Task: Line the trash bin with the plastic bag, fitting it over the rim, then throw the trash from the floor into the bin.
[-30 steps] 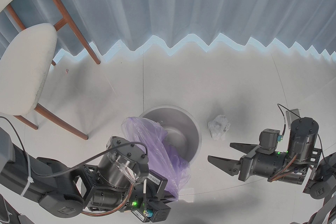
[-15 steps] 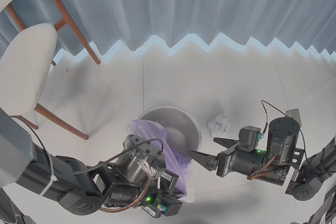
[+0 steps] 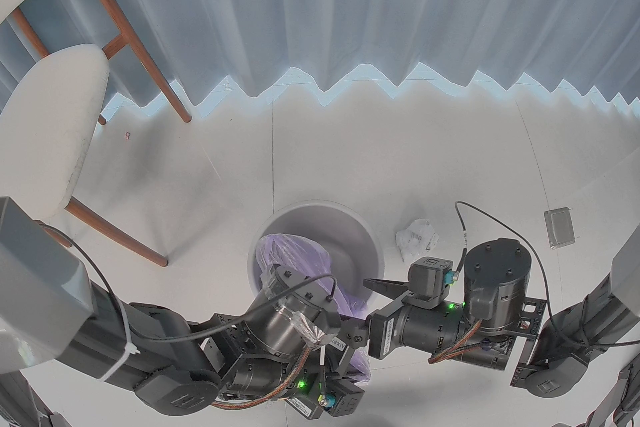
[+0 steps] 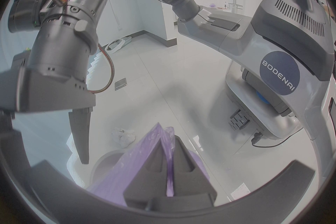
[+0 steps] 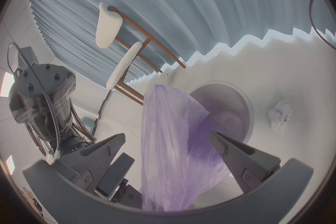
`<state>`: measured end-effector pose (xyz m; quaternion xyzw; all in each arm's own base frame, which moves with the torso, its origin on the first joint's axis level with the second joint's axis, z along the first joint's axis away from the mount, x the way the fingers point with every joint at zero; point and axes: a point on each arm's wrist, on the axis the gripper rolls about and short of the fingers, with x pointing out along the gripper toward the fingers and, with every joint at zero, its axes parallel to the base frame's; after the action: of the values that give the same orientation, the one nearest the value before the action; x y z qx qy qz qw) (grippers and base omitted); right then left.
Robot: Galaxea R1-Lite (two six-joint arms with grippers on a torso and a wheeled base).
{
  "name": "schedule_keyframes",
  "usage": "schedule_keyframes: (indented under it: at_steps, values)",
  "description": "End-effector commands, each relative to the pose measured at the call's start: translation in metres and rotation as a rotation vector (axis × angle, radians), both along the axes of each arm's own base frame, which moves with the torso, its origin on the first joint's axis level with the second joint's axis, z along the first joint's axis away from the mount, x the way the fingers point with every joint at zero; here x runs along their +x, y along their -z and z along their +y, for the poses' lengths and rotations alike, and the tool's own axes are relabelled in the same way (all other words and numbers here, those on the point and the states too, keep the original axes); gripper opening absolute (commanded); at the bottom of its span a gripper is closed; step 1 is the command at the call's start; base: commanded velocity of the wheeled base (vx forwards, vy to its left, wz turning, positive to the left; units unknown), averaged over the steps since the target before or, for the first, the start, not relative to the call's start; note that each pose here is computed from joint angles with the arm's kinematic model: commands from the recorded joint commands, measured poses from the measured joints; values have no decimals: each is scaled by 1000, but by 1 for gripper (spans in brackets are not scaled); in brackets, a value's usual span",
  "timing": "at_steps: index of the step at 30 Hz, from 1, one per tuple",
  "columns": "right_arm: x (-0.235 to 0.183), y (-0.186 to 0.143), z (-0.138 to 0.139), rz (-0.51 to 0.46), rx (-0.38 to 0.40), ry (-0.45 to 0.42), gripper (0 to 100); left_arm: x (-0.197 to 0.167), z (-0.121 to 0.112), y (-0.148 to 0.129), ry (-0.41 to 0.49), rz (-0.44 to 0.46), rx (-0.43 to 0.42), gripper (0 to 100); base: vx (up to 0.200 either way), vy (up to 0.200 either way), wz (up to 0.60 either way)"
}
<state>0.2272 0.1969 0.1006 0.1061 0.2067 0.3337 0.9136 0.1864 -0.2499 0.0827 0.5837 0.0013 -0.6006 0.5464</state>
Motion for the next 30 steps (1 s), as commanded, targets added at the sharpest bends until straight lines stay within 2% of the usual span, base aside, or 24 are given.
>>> schedule_keyframes:
  at_steps: [1,4,12,19,23,30]
  values:
    - [3,5,11,6,-3,-21,100,0,1,1,-1,2,2,0,0,0,0]
    - [4,11,14,17,-16,-22,100,0,0,2,2,3,5,0,0,0,0]
    - [27,21,31,-19,-9,43,100,-2,0,1,1,-4,8,0,0,0,0]
    - [34,21,37,-45,8,61,100,-4,0,2,12,1,9,0,0,0,0]
    - [36,20,31,-43,8,81,100,-5,-1,-1,17,-5,3,0,0,0,0]
    - [39,22,-3,-50,1,157,100,-7,3,-4,11,-9,-2,0,0,0,0]
